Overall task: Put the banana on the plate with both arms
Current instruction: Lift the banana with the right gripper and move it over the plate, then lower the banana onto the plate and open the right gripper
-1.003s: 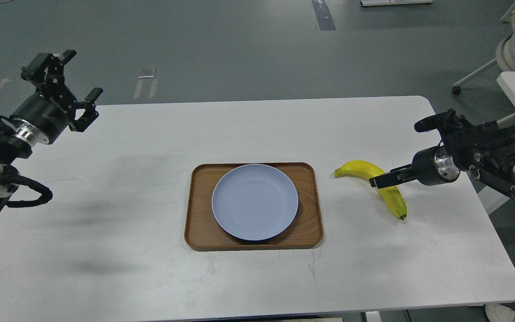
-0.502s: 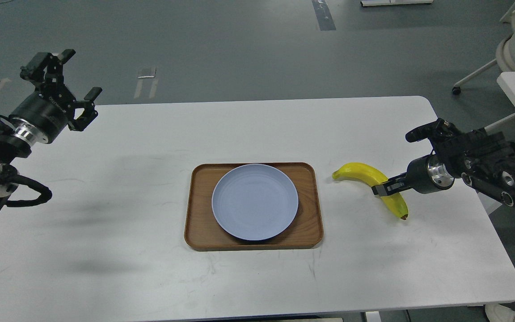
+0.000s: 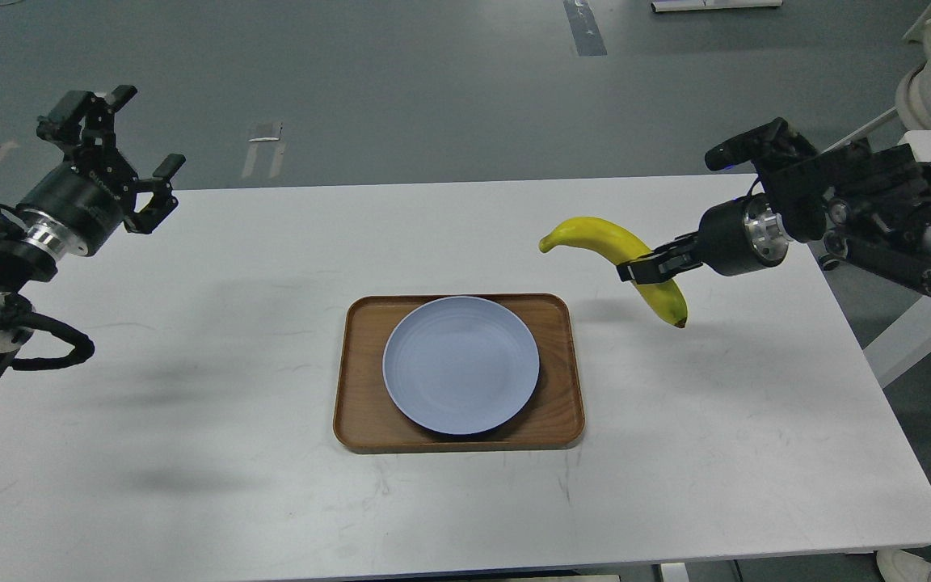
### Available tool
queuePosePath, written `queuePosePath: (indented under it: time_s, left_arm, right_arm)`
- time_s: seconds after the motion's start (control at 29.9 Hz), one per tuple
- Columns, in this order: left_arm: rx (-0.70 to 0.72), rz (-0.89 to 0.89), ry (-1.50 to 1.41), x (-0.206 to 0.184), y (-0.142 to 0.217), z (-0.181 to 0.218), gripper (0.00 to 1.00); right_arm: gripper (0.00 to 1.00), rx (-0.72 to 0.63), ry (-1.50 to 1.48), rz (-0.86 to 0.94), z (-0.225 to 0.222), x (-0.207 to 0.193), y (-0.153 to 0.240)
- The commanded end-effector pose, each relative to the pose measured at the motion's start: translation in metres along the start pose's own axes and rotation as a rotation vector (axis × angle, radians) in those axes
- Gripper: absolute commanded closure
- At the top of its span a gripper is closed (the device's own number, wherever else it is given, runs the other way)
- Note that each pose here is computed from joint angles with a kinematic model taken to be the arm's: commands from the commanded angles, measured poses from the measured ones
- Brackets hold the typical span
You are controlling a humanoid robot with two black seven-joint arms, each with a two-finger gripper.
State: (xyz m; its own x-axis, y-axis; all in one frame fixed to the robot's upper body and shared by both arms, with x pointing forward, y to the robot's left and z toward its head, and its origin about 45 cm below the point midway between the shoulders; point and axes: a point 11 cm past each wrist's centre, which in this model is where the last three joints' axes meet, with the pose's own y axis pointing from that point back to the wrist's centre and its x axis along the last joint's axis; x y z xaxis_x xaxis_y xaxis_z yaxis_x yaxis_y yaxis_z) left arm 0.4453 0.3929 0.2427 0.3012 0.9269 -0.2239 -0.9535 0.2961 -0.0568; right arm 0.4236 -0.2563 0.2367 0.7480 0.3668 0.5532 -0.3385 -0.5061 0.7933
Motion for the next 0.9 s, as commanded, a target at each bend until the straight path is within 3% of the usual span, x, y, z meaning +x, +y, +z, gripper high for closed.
queuePosePath:
  time_s: [0.0,0.23,0.4,0.74,0.87]
  left_arm:
    - [-0.003,-0.003,-0.001,-0.001,-0.001,0.001,0.02]
    - [-0.007,-0.009,-0.002,-0.003,-0.004,0.003,0.02]
    - [-0.005,-0.017,0.007,-0.008,-0.007,0.0,0.02]
    - [-0.005,-0.015,0.007,-0.007,-0.006,0.0,0.02]
    - [-0.005,-0.017,0.01,-0.008,-0.006,-0.001,0.02]
  right_arm:
    - [0.94,0.088,0.022,-0.033,-0.038,0.01,-0.027]
    - [0.92,0.179,0.08,-0.083,-0.092,0.015,-0.075]
    - [0.89,0.179,0.075,-0.131,-0.1,0.003,-0.096]
    - [0.69,0.222,0.014,-0.116,-0.113,-0.004,-0.114]
    - [0.48,0.214,0.009,-0.102,-0.111,0.001,-0.114]
